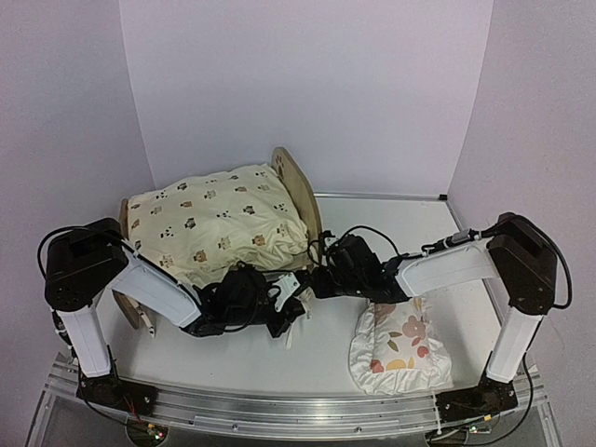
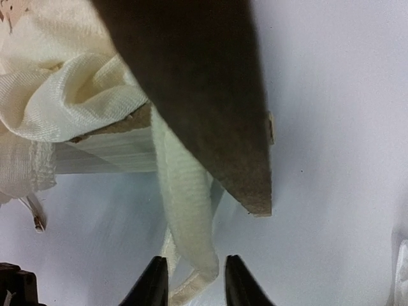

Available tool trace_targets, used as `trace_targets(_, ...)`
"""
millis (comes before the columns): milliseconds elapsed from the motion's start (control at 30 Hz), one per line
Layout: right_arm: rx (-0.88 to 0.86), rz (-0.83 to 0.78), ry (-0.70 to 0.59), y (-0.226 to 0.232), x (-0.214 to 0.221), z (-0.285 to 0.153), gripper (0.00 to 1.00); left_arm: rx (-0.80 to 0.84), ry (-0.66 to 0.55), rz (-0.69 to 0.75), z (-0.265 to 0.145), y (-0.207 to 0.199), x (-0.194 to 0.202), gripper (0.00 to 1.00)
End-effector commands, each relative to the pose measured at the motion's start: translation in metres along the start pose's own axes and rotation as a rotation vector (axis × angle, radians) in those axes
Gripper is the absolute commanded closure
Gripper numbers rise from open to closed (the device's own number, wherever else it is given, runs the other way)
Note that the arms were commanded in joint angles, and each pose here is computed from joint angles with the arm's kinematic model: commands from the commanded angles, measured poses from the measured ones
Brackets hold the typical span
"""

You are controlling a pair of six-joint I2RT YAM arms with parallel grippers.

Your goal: Set up the pet bed

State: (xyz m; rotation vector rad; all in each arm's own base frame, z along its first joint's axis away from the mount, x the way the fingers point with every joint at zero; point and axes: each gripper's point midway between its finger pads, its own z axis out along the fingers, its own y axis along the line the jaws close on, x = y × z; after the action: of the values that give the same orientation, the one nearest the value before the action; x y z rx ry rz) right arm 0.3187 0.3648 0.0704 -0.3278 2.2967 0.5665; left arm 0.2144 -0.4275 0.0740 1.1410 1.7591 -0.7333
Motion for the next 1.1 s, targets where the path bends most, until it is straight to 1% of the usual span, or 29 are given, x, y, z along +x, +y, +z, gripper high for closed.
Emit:
trace_targets(0,-0.07,0.007,-0.042,0.014,-0.007,0.004,0.62,0.029,-0.091,-0.025,-0.011,-0.002,-0.031,1.0)
trace_targets(67,-0.063,0.022,-0.048,0.01,-0.004,0.005,0.63,0.04,-0.1,-0.031,-0.013,-0.003,-0.034,1.0)
trace_targets(133,-0.068,0.037,-0.063,0.009,-0.003,0.005,0.69,0.045,-0.105,-0.034,-0.016,-0.003,-0.036,1.0)
trace_targets(300,-0.095,0.052,-0.079,0.01,-0.001,0.006,0.93,0.056,-0.11,-0.036,-0.018,-0.004,-0.038,1.0)
trace_targets(367,-0.104,0.053,-0.08,0.012,0.0,0.005,1.0,0.063,-0.11,-0.077,-0.018,-0.003,-0.038,1.0)
trace_targets(500,-0.124,0.041,-0.088,0.014,-0.001,-0.001,1.0,0.061,-0.102,-0.132,-0.018,0.006,-0.04,1.0)
trace_targets(633,-0.16,0.028,-0.095,0.018,-0.005,-0.016,1.0,0.087,0.004,-0.258,-0.005,0.024,-0.03,1.0)
trace_targets(767,-0.213,0.011,-0.097,0.027,-0.009,-0.03,1.0,0.116,0.104,-0.349,0.014,0.038,-0.025,1.0)
trace_targets(833,-0.225,0.003,-0.099,0.029,-0.01,-0.034,1.0,0.141,0.128,-0.39,0.02,0.042,-0.027,1.0)
trace_targets(1067,-0.25,-0.017,-0.113,0.033,-0.016,-0.046,1.0,0.08,0.262,-0.509,0.036,0.06,-0.011,1.0)
